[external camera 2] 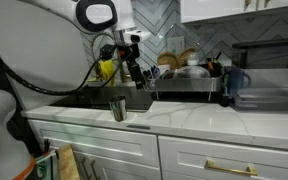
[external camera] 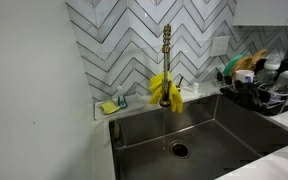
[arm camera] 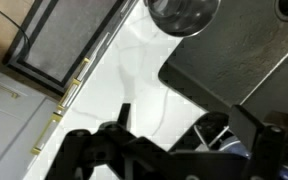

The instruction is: Pour the contents of the silver cup into the sink and then close the tap

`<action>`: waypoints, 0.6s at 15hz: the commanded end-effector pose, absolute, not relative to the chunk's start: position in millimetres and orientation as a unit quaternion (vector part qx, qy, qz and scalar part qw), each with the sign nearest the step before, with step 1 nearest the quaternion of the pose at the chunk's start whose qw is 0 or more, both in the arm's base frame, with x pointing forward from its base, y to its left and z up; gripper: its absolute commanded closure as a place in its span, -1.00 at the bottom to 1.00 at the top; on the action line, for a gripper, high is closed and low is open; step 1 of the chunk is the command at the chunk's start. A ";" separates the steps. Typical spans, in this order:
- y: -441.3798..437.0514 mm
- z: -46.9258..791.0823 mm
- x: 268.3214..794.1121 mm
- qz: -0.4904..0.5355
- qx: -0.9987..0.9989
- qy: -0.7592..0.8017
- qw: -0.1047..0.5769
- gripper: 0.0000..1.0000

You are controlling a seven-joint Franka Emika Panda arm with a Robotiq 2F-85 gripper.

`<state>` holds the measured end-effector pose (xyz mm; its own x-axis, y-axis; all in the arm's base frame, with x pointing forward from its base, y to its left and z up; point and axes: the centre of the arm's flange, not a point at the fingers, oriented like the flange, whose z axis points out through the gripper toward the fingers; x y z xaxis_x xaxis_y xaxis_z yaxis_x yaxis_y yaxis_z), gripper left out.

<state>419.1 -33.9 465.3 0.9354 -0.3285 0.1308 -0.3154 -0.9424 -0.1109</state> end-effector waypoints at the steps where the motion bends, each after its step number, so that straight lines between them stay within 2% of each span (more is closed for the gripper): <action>1: -58.3 455.2 420.7 -0.022 -0.970 0.237 0.047 -1.00; 9: -95.3 402.3 407.3 0.090 -0.924 0.349 0.127 -1.00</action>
<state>407.4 -87.4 422.1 0.8040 -0.5741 -0.1551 -0.5935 -0.7908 -0.1496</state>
